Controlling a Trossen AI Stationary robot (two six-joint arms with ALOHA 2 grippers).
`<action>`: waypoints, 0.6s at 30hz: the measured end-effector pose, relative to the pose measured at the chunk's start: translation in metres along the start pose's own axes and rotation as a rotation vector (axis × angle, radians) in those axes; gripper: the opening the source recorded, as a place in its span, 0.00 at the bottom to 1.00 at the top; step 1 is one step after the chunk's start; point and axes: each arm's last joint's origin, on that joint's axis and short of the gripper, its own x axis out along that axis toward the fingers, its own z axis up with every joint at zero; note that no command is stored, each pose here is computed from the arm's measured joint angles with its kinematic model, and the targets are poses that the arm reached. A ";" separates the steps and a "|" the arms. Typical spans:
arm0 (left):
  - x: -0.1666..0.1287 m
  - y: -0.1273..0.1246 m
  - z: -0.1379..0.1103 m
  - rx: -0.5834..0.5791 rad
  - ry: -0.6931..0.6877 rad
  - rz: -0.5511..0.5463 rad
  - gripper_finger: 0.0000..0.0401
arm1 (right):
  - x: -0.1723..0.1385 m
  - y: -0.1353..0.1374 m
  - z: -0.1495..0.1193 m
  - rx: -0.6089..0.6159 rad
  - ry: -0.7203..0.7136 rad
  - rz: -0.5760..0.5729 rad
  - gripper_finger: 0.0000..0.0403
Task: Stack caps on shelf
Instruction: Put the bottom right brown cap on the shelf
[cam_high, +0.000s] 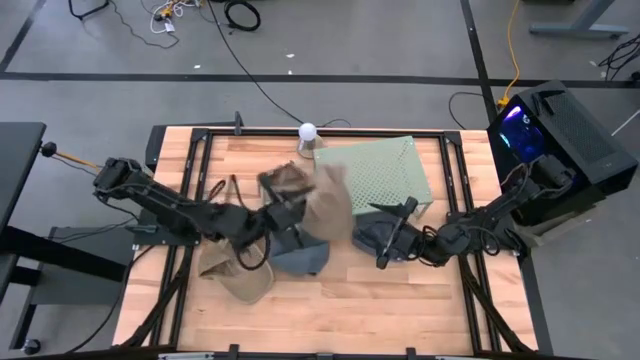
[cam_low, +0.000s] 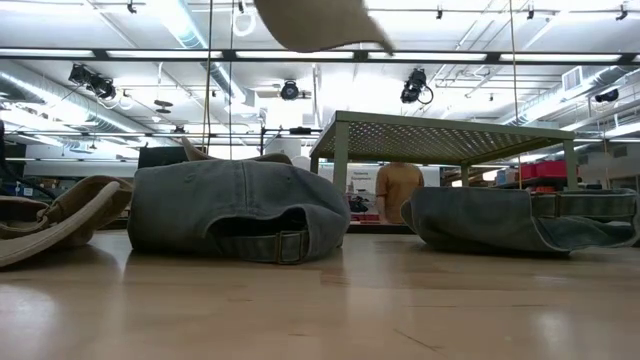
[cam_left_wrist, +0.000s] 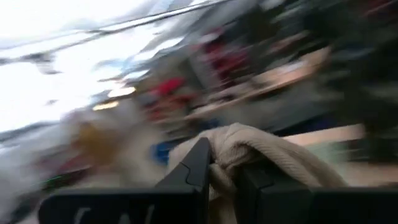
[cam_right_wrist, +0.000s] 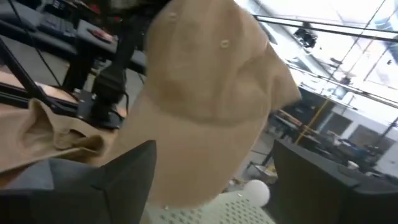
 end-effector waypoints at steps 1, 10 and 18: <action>0.006 0.002 -0.005 -0.041 0.012 -0.061 0.10 | 0.001 0.000 -0.001 0.008 -0.002 0.009 0.79; 0.053 0.040 -0.022 -0.228 0.238 -0.289 0.10 | 0.008 0.001 -0.003 0.083 -0.069 0.148 0.79; 0.073 0.069 0.002 -0.328 0.281 -0.255 0.10 | 0.019 -0.004 -0.008 0.184 -0.081 0.208 0.79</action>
